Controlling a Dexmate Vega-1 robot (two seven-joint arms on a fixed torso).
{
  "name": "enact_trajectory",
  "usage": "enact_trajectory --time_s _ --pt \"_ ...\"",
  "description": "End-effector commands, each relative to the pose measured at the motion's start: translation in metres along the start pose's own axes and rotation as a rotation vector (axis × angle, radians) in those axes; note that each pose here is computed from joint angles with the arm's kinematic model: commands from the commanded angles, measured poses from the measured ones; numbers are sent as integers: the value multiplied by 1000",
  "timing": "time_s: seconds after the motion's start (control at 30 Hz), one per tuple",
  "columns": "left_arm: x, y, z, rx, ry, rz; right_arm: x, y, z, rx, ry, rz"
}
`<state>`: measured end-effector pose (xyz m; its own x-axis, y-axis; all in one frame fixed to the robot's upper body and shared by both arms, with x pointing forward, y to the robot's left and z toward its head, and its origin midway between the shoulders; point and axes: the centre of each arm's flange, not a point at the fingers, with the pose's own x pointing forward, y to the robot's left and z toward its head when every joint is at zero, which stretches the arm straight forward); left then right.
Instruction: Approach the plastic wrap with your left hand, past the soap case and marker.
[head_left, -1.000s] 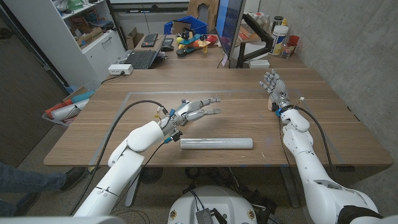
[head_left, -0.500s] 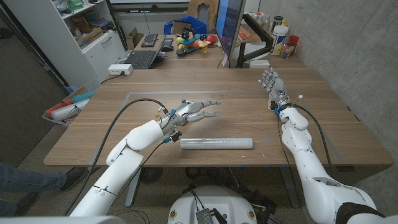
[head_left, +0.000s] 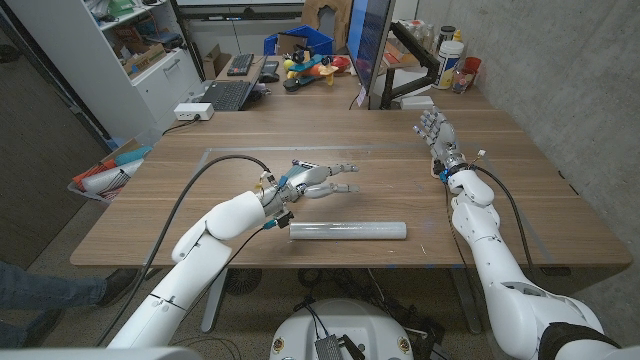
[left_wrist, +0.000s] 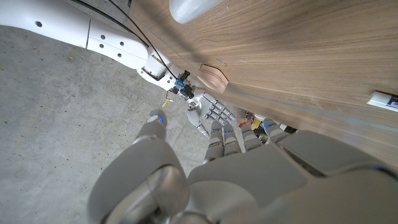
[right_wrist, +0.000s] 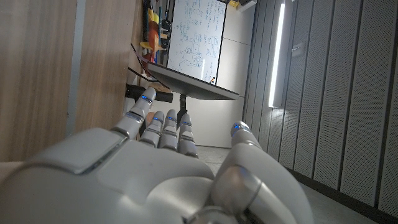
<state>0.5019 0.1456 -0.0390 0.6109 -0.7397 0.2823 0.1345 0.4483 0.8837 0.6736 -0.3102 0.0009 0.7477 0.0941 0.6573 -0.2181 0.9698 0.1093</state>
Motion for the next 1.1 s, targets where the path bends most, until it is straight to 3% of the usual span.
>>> enact_trajectory --time_s 0.03,1.1 --pt "9 -7 2 22 -13 -38 3 1 6 -9 -6 8" --pt "31 -16 4 99 -40 -111 8 3 6 -16 -10 13"
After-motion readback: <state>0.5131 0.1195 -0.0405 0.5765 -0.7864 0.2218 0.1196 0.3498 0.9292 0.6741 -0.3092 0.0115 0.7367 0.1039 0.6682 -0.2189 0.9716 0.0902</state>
